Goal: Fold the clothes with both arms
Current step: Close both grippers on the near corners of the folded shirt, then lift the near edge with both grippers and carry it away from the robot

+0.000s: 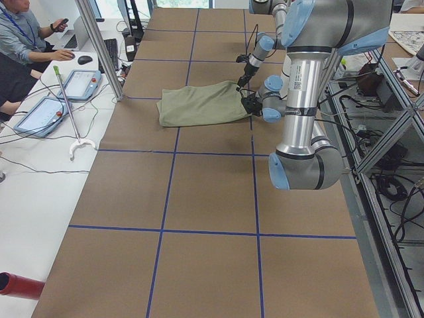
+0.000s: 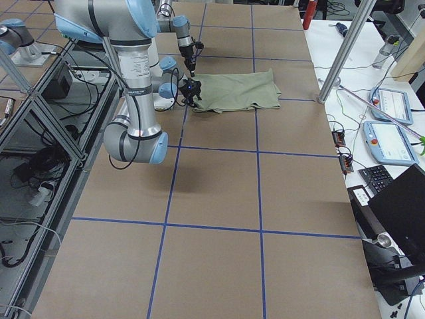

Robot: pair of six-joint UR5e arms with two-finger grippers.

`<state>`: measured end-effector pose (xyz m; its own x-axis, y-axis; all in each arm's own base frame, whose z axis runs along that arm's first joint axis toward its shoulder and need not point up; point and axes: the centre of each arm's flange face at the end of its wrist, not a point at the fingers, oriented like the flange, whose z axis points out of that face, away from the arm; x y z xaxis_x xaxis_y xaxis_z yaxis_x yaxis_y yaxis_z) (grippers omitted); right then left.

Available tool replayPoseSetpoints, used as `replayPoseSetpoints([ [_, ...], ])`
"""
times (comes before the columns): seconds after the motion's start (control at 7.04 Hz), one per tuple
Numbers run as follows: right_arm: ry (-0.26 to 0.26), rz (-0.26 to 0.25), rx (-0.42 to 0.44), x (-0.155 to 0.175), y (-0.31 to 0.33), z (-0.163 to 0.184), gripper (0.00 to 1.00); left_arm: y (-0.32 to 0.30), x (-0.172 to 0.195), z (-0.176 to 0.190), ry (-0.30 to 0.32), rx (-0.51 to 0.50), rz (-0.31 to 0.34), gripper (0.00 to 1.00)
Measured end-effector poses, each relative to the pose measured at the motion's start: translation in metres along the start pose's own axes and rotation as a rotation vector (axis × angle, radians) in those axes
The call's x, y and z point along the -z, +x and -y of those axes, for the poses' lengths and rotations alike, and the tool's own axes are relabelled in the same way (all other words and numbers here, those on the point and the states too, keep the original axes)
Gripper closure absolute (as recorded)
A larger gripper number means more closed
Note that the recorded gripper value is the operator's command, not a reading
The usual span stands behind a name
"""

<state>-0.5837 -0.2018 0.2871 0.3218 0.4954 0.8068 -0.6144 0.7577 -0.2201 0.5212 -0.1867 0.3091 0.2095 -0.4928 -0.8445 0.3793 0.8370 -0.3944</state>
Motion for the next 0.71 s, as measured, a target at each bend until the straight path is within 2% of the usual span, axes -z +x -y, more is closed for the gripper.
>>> replayPoseSetpoints([
  [0.43,0.014,0.020,-0.062,0.005,-0.009,0.007,1.00,0.009,0.012,-0.001,-0.014,-0.006,-0.023,1.00],
  [0.71,0.018,0.030,-0.073,0.044,-0.026,0.024,1.00,0.029,0.045,-0.002,-0.042,-0.026,-0.066,1.00],
])
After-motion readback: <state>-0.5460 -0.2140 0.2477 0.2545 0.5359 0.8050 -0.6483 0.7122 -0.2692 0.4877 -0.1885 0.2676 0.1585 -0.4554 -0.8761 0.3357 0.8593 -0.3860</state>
